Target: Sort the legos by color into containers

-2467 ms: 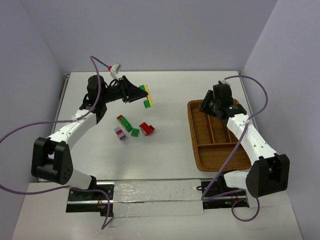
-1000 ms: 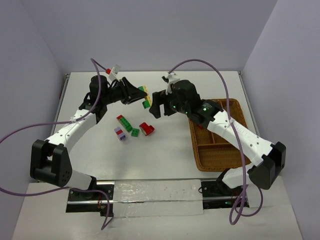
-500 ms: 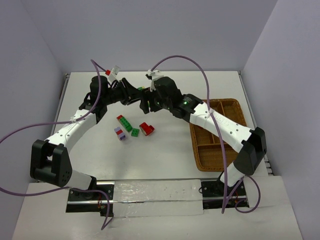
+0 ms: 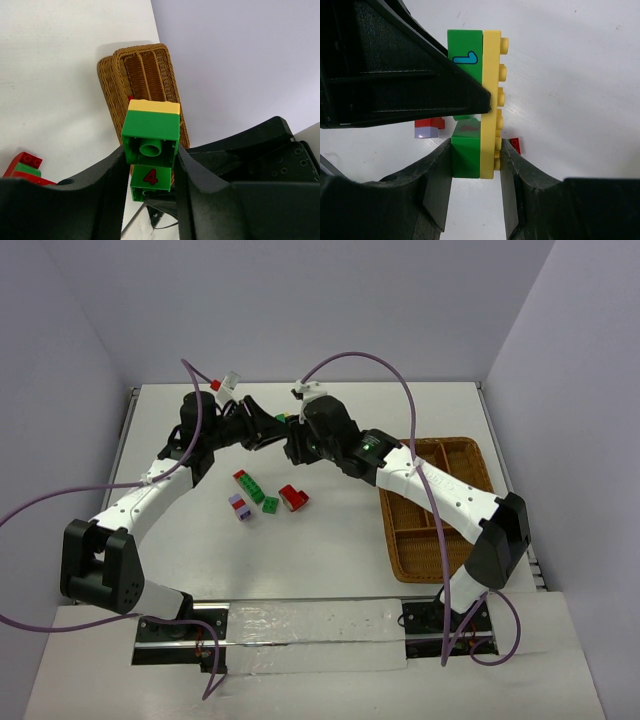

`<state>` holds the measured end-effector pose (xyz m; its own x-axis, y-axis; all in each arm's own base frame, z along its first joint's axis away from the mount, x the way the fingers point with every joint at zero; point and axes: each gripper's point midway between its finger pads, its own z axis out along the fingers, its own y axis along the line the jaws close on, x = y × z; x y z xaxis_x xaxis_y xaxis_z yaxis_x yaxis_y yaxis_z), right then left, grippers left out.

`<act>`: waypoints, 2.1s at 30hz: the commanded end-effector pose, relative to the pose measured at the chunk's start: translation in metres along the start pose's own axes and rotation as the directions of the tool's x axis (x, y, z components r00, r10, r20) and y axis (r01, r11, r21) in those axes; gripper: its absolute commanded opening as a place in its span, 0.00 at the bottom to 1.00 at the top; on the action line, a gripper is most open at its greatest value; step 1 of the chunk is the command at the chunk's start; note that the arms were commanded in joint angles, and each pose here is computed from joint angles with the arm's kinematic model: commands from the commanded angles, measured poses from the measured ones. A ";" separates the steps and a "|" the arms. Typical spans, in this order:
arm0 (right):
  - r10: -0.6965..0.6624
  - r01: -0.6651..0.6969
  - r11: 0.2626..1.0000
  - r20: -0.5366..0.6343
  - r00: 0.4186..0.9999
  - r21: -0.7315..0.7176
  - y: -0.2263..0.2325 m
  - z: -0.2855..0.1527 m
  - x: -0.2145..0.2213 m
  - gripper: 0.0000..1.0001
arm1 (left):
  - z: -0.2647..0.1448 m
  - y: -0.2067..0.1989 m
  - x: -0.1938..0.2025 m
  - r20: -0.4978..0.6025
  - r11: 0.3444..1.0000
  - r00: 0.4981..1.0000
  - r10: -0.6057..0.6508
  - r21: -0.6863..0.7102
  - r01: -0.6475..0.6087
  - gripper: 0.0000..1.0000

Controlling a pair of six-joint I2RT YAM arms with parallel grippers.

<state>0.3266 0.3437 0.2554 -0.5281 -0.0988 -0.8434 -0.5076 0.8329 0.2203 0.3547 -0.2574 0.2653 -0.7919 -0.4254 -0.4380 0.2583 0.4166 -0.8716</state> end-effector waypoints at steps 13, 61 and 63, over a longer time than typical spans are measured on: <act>0.026 -0.033 0.997 0.084 0.996 0.072 -0.012 -0.020 -0.020 0.00 | -0.031 -0.026 -0.035 0.092 0.992 0.989 0.117 0.035 -0.121 0.69; 0.037 -0.040 0.999 0.063 0.997 0.037 -0.011 -0.028 -0.014 0.00 | -0.015 -0.033 -0.035 0.022 0.984 0.994 0.109 0.140 -0.111 0.00; 0.105 -0.105 0.994 0.050 0.993 -0.002 -0.018 -0.029 -0.006 0.00 | -0.020 -0.034 -0.037 0.035 0.981 0.994 0.107 0.158 -0.111 0.00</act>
<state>0.3199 0.3331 0.2567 -0.5433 -0.0706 -0.8366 -0.4821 0.8420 0.2420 0.3624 -0.2422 0.2881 -0.7822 -0.4014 -0.4765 0.3465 0.3554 -0.8681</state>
